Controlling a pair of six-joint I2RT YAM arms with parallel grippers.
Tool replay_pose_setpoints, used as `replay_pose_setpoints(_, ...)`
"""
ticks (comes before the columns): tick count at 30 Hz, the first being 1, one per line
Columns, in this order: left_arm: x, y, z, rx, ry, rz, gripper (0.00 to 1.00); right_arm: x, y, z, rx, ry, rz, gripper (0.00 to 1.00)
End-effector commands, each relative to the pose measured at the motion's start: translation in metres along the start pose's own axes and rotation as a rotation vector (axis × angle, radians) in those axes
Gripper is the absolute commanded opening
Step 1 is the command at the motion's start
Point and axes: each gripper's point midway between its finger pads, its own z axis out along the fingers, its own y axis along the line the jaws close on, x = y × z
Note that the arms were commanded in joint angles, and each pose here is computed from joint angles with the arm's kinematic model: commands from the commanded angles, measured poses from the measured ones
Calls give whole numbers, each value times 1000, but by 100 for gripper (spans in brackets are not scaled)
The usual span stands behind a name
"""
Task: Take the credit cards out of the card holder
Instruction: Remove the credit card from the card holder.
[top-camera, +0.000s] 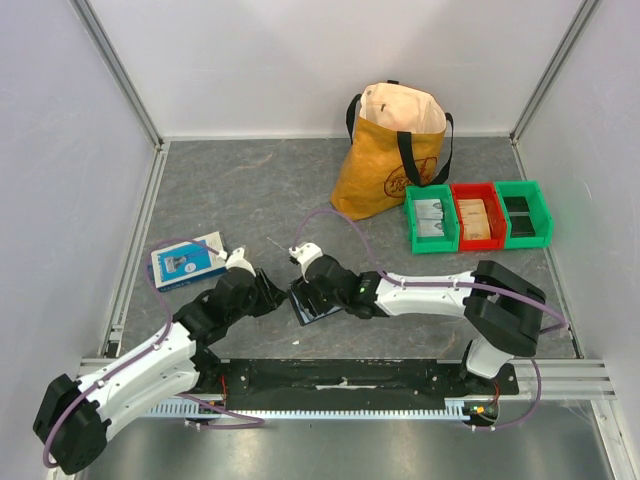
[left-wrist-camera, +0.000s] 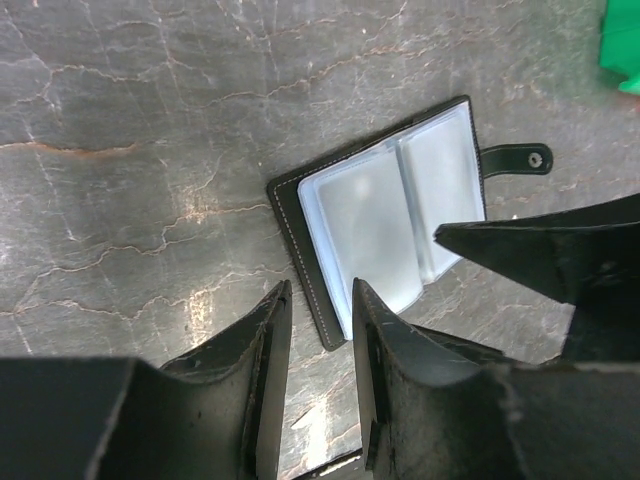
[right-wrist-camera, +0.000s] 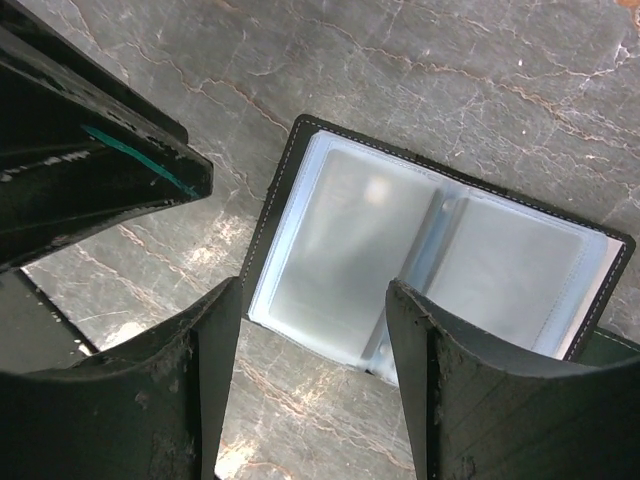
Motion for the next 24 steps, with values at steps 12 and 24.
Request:
replay_pose_setpoints(12,-6,-16,1,30,10,14,38,21,-31,15,214,53,-73,58)
replay_pose_setpoints(24,6,-42,12,116,115,38,40,41,-38,23,91,93,103,31)
